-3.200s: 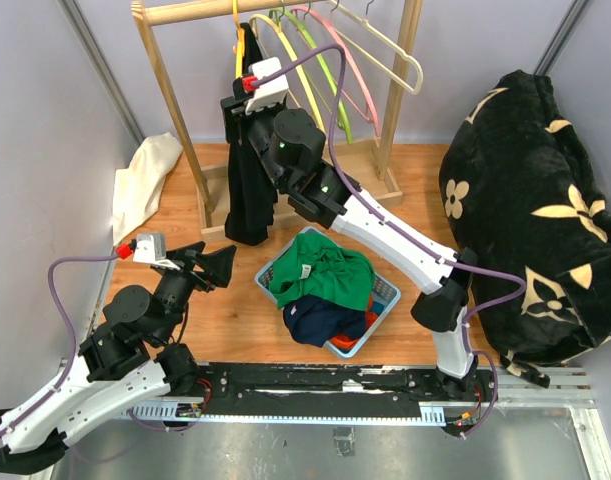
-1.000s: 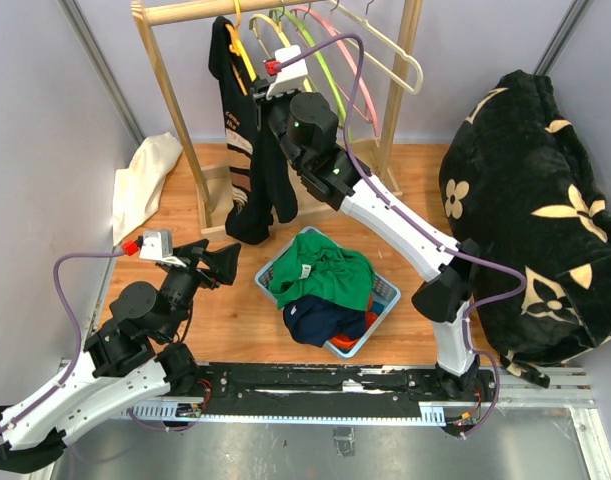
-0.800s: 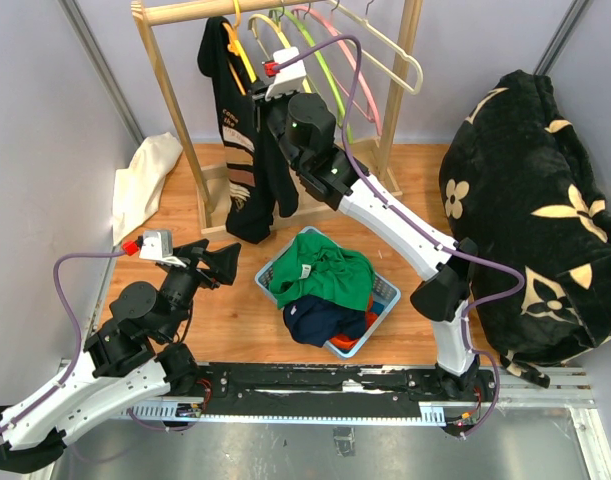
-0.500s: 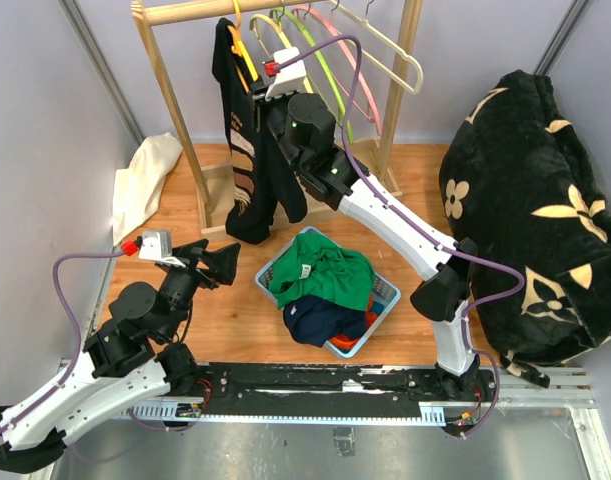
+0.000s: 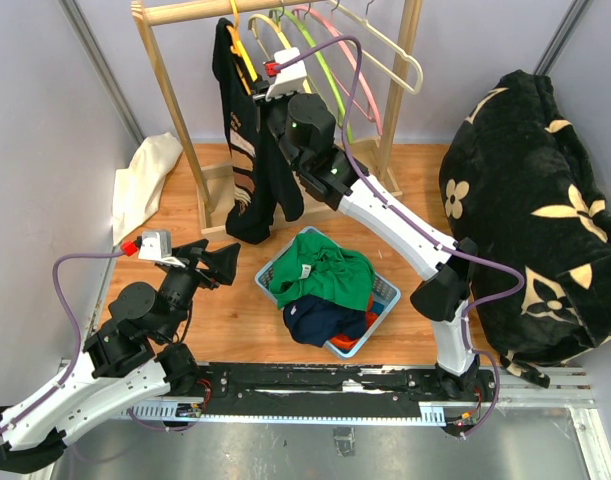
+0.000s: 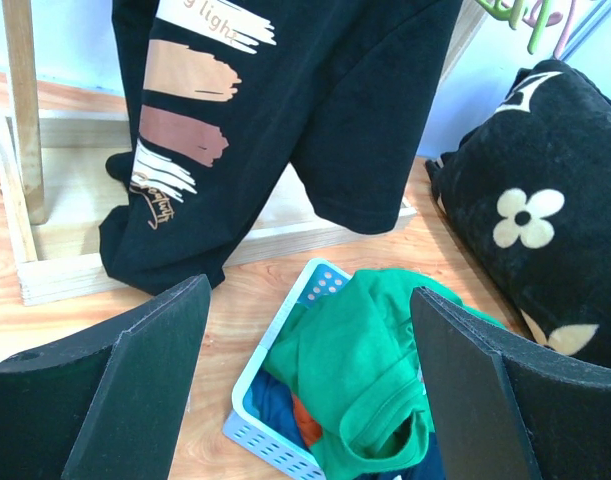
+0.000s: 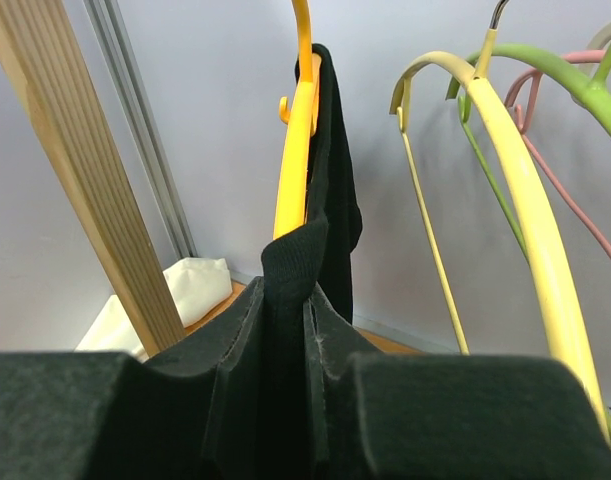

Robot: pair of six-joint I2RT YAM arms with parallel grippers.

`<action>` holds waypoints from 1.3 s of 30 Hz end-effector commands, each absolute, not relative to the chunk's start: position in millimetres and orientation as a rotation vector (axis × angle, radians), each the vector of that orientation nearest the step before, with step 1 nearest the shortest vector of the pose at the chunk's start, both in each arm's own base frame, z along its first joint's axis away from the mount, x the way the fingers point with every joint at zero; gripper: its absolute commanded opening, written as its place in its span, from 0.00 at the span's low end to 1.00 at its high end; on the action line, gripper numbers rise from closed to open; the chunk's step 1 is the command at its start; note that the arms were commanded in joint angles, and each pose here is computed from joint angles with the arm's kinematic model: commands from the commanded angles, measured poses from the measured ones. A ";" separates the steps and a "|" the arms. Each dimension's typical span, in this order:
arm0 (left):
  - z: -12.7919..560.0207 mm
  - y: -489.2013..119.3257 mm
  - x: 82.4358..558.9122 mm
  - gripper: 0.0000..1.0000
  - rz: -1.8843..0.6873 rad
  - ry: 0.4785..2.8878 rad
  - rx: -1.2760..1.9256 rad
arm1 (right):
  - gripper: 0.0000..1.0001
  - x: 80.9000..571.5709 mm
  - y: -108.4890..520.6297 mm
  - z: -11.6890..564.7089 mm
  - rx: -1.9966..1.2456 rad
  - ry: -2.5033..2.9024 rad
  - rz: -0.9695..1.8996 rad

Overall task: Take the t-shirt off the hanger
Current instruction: Pick up the hanger from the clothesline.

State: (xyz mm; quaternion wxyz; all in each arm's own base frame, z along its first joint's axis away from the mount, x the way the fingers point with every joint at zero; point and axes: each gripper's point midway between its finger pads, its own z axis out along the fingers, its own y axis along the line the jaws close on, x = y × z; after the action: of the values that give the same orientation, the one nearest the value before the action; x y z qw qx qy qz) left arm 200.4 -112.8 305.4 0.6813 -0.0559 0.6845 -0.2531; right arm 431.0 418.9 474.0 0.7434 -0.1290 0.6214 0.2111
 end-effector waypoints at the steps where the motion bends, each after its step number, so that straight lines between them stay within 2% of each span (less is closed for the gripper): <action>1: 313.5 -111.1 199.1 0.86 -0.589 1.507 -0.145 | 0.06 431.8 407.9 496.4 -0.242 1.293 0.476; 7: 321.1 -114.1 197.3 0.86 -0.608 1.489 -0.121 | 0.01 419.7 399.8 526.2 -0.226 1.202 0.516; 22: 329.6 -123.5 197.8 0.91 -0.630 1.483 -0.087 | 0.01 402.1 391.5 567.1 -0.221 1.071 0.567; 26: 331.8 -122.3 197.9 0.93 -0.631 1.478 -0.094 | 0.01 399.1 390.2 571.2 -0.227 1.063 0.571; 29: 334.0 -122.4 198.7 0.99 -0.629 1.476 -0.098 | 0.01 394.9 388.2 571.5 -0.240 1.060 0.578; 39: 347.5 -130.4 204.2 1.00 -0.620 1.464 -0.080 | 0.01 371.5 372.8 571.0 -0.281 1.047 0.598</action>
State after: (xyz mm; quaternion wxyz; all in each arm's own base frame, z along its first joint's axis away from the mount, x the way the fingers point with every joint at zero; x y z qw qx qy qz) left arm 203.3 -127.5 325.1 0.6865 -0.0337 0.6756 -0.2668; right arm 394.7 402.5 510.4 0.7735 -0.1565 0.5592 0.2540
